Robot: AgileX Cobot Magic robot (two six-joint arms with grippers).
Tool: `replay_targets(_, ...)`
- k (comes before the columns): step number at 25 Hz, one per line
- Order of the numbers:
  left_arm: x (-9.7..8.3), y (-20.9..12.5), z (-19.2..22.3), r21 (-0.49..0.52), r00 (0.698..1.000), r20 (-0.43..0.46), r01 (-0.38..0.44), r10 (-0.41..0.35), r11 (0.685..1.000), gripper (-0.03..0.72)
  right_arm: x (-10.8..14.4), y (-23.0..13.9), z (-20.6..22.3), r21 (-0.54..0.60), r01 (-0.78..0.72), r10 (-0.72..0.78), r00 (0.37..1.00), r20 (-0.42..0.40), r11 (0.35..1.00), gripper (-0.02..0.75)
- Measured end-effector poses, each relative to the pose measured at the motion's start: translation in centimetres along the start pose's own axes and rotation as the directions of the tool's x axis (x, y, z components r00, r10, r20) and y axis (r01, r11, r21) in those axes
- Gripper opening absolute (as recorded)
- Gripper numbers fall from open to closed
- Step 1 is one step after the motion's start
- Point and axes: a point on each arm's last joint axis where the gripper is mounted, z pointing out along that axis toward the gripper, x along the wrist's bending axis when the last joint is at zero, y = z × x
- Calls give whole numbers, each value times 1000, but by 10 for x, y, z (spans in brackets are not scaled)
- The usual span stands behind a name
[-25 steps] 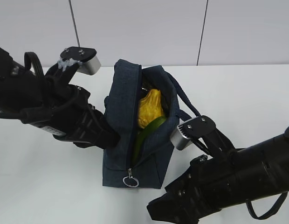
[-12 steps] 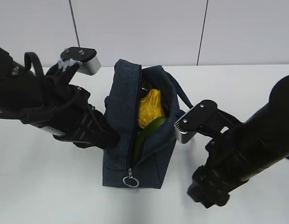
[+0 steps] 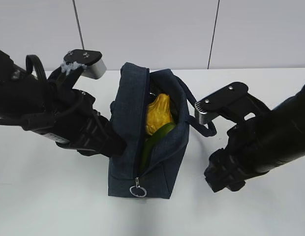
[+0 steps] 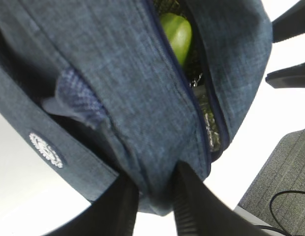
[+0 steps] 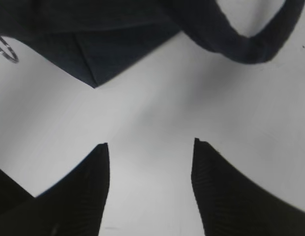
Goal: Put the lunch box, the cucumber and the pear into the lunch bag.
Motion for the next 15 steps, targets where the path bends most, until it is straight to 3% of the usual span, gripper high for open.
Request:
replay_targets(9,-1,1,0,-6,1000,9,16,-16,1000,130,39,-28,0,-204,91,-104,993,-54,975,412)
replay_targets(15,-1,1,0,-9,1000,13,23,-23,1000,130,50,-61,14,-335,129,-150,988,-39,933,412)
